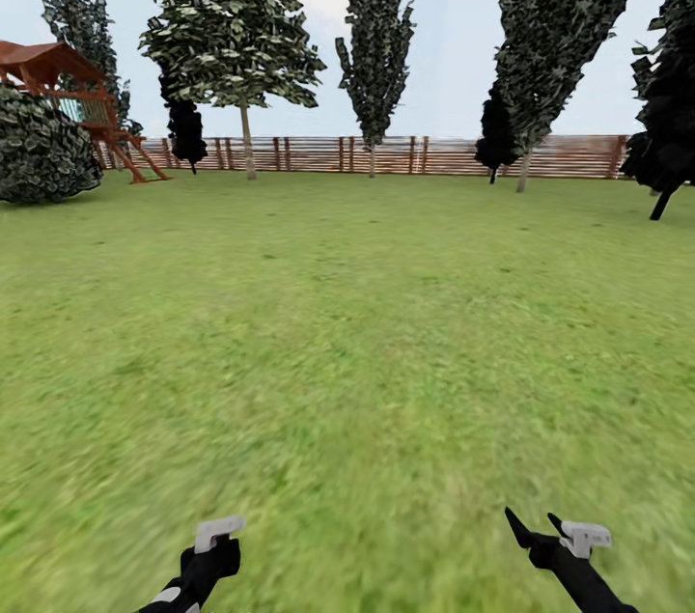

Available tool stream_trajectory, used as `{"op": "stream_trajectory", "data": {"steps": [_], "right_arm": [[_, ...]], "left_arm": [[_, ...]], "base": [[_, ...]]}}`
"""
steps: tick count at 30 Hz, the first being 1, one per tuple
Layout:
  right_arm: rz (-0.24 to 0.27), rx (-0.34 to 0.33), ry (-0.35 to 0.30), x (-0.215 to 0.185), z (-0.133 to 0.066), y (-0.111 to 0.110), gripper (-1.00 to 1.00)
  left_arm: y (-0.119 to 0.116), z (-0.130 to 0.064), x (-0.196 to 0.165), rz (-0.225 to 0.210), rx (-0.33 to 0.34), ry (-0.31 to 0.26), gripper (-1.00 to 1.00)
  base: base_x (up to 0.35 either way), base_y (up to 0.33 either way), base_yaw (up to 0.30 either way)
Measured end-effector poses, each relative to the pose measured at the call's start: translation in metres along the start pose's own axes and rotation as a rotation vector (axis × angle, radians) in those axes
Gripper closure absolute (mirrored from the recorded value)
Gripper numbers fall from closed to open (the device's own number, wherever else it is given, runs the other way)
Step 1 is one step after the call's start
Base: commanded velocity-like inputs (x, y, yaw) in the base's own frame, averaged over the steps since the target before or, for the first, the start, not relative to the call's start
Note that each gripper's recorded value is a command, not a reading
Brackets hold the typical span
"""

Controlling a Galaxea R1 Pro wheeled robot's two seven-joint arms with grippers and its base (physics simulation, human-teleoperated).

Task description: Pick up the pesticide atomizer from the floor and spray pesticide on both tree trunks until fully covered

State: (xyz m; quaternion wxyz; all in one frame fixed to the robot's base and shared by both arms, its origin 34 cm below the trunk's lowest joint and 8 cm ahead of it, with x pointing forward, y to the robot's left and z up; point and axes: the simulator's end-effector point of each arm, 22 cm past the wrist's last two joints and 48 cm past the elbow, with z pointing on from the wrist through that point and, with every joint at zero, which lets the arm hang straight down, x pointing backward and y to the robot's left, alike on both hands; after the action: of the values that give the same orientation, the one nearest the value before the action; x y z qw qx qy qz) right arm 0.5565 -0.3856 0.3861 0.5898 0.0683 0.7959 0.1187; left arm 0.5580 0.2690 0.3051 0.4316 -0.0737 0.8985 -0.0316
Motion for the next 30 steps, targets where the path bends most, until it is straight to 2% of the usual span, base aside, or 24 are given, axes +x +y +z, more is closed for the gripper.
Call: {"op": "stream_trajectory", "data": {"steps": [7, 18, 30], "right_arm": [[0.000, -0.001, -0.004, -0.0018, 0.0001, 0.0004, -1.00], [-0.001, -0.002, -0.010, -0.0048, 0.0004, 0.0012, -1.00], [-0.001, -0.002, -0.011, -0.0053, 0.0003, 0.0012, -1.00]], "left_arm": [[-0.0001, -0.0003, -0.0021, -0.001, -0.001, -0.004, 1.00], [-0.0004, -0.0010, -0.0050, -0.002, 0.000, -0.010, 1.00], [-0.0004, -0.0012, -0.0052, -0.002, 0.000, -0.010, 1.00]], "base": [[0.032, 0.008, 0.287], [0.305, 0.061, 0.281], [0.331, 0.092, 0.025]]}}
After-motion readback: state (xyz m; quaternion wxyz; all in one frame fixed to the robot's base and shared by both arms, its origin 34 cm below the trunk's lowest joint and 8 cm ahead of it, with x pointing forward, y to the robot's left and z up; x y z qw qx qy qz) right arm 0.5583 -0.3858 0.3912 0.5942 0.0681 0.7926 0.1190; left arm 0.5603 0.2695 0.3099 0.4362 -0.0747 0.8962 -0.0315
